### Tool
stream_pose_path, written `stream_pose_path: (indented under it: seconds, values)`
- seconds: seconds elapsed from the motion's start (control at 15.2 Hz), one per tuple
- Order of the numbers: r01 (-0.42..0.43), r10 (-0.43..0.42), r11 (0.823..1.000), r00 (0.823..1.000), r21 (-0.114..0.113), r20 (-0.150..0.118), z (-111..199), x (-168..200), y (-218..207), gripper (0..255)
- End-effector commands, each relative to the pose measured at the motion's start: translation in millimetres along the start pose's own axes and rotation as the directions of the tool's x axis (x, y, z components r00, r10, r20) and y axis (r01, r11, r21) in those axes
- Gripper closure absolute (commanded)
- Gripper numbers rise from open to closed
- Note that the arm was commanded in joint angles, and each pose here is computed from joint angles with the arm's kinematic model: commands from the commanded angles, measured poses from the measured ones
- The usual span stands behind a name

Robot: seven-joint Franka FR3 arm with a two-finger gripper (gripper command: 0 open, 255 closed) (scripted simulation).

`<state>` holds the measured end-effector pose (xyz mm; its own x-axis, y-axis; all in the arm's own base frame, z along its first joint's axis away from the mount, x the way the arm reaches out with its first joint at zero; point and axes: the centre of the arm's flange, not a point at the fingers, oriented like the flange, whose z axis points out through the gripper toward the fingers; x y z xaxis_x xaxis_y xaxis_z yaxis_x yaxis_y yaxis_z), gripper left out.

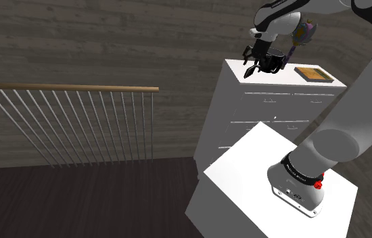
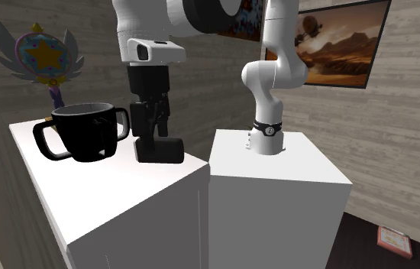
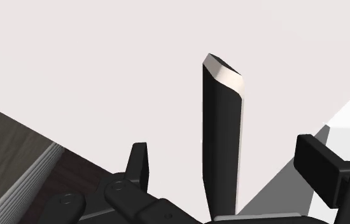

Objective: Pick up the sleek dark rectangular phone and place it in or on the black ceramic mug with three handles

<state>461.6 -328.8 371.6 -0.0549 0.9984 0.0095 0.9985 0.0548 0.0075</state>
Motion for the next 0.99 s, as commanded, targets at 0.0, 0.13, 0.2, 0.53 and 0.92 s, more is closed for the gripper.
stream_pose_path:
  seconds: [0.0,0.13,0.2,0.53,0.92]
  values:
    - [0.000,0.000,1.000,1.000,0.000,0.000,11.9,-0.5,-0.9,0]
    - [0.000,0.000,1.000,1.000,0.000,0.000,20.2,-0.5,-0.9,0]
    - [0.000,0.000,1.000,1.000,0.000,0.000,20.2,-0.5,-0.9,0]
    - [0.000,0.000,1.000,1.000,0.000,0.000,20.2,-0.5,-0.9,0]
    - [0.000,0.000,1.000,1.000,0.000,0.000,20.2,-0.5,-0.9,255]
